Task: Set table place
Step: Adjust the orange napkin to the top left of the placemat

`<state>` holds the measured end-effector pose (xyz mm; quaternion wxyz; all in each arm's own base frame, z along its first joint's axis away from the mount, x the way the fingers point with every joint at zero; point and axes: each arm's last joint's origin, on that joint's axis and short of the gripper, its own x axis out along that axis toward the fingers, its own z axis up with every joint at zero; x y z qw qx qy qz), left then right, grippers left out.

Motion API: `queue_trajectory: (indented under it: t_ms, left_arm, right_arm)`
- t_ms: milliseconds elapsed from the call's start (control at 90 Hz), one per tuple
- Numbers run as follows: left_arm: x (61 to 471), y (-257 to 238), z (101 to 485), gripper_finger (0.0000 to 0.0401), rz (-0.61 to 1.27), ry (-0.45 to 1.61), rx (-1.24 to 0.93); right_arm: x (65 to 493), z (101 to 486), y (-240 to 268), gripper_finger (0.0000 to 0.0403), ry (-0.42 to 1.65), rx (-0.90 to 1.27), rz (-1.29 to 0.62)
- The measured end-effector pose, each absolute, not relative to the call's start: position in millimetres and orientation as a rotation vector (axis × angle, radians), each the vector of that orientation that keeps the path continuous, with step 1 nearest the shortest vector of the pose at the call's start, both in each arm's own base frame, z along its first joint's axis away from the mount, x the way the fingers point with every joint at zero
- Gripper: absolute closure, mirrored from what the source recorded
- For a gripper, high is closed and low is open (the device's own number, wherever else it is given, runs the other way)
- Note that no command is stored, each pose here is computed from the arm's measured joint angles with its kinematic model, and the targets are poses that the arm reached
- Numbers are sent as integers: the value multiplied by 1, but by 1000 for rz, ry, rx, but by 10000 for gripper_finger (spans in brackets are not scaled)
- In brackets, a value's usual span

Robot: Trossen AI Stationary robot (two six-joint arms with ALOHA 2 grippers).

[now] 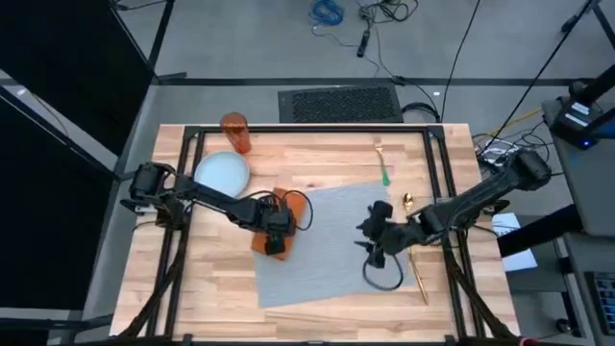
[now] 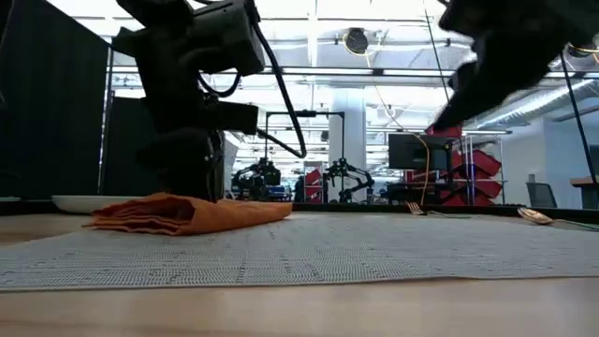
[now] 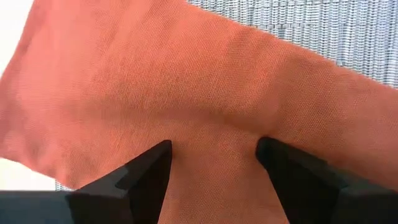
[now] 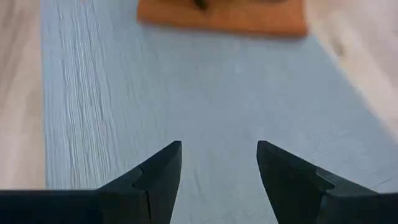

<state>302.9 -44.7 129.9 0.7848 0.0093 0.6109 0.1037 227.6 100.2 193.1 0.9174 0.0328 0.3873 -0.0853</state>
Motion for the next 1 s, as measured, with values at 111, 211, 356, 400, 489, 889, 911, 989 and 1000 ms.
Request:
queue_trajectory:
  t_ms: [111, 211, 356, 400, 489, 889, 911, 989, 1000]
  left_arm:
    - [301, -45, 129, 159, 221, 1338, 26]
    - [301, -45, 129, 159, 220, 1338, 27]
    - [301, -45, 129, 159, 218, 1338, 31]
    - [301, -45, 129, 159, 215, 1338, 35]
    - [301, -45, 129, 159, 213, 1338, 38]
    - [302, -44, 131, 159, 234, 1339, 24]
    - [303, -44, 131, 159, 234, 1339, 24]
    - [304, -44, 133, 159, 239, 1342, 21]
    - [304, -44, 134, 159, 240, 1342, 20]
  right_arm:
    - [224, 184, 106, 209, 854, 55, -193]
    - [218, 180, 107, 209, 899, 66, -219]
    - [213, 174, 112, 209, 894, 110, -210]
    - [211, 170, 114, 209, 874, 134, -194]
    - [210, 164, 118, 209, 830, 193, -158]
    - [200, 141, 121, 209, 707, 399, 80]
    - [199, 140, 120, 209, 711, 395, 83]
    - [197, 136, 119, 209, 726, 391, 88]
    - [197, 136, 118, 209, 727, 390, 90]
